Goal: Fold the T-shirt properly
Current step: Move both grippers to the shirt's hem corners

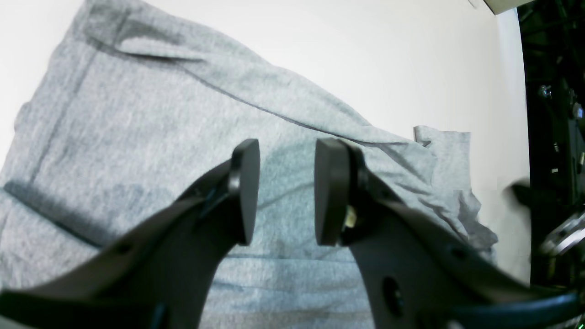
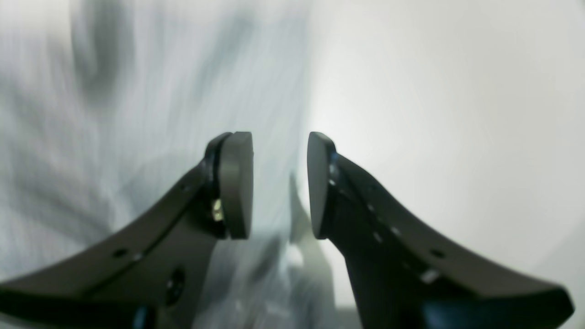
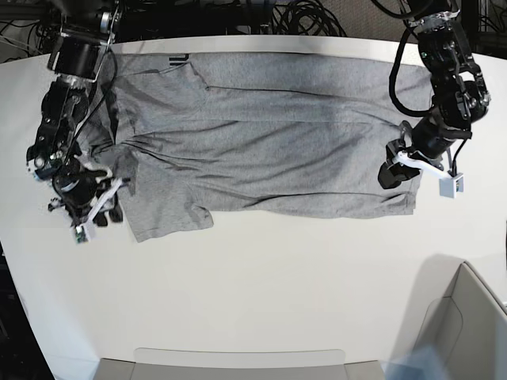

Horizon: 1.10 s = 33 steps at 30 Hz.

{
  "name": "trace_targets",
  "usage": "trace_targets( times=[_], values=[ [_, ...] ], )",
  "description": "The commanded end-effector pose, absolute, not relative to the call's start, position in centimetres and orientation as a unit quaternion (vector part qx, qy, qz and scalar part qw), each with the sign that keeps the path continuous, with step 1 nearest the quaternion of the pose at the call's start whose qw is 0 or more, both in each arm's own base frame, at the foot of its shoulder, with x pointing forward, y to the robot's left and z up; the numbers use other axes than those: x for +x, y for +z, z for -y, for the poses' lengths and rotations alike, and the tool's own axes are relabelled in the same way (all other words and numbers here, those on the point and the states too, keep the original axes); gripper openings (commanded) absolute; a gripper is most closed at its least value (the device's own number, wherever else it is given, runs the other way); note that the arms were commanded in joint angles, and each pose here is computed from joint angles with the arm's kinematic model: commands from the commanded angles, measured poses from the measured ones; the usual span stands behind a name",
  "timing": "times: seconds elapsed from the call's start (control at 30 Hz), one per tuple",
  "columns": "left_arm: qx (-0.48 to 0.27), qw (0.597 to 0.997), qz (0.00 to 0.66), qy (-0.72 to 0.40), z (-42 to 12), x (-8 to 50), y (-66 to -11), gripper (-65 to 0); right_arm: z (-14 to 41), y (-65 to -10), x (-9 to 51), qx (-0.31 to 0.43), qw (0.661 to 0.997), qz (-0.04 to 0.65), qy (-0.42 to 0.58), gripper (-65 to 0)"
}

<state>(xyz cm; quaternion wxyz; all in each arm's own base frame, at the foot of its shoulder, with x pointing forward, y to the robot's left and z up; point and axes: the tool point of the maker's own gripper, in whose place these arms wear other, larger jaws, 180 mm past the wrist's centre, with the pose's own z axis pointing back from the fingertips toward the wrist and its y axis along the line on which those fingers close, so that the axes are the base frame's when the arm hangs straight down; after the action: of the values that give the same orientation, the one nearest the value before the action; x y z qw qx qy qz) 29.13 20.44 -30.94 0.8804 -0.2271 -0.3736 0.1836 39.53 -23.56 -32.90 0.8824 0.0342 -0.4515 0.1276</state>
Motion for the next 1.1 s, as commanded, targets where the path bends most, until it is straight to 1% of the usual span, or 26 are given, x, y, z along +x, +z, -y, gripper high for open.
trace_targets(
  times=[0.0,0.2,0.3,0.47,0.57,0.73,0.9,1.07],
  values=[
    [-0.228,0.874,0.391,0.176,-20.6,29.6,-29.9,-44.5,24.6,-31.7,40.7,0.023,0.879,0.460,0.124,-44.8],
    [-0.228,0.875,0.389,0.176,-20.6,29.5,-30.0,-44.5,26.1,-34.4,44.4,0.052,0.906,0.412,0.078,-44.7],
    [-0.228,0.875,0.389,0.176,-20.6,29.5,-30.0,-44.5,25.2,-35.8,45.5,0.073,0.908,0.405,0.082,-44.7],
    [-0.226,0.873,0.393,0.179,-20.8,29.6,-29.8,-44.3,23.5,-39.6,44.8,0.097,0.923,0.362,0.086,-44.7],
    [-0.224,0.873,0.395,0.180,-21.0,29.7,-29.7,-44.2,22.9,-40.6,44.3,0.106,0.928,0.349,0.082,-44.7],
    [-0.226,0.872,0.360,0.243,-22.0,30.1,-31.5,-38.4,22.0,-42.2,43.0,0.115,0.932,0.333,0.082,-44.7],
    [-0.230,0.869,0.319,0.301,-24.5,32.2,-34.9,-38.3,22.2,-42.9,42.2,0.114,0.935,0.324,0.082,-44.8],
    [-0.226,0.851,0.323,0.346,-26.9,35.0,-36.1,-38.3,22.3,-43.1,41.9,0.113,0.937,0.322,0.082,-44.8]
  ],
)
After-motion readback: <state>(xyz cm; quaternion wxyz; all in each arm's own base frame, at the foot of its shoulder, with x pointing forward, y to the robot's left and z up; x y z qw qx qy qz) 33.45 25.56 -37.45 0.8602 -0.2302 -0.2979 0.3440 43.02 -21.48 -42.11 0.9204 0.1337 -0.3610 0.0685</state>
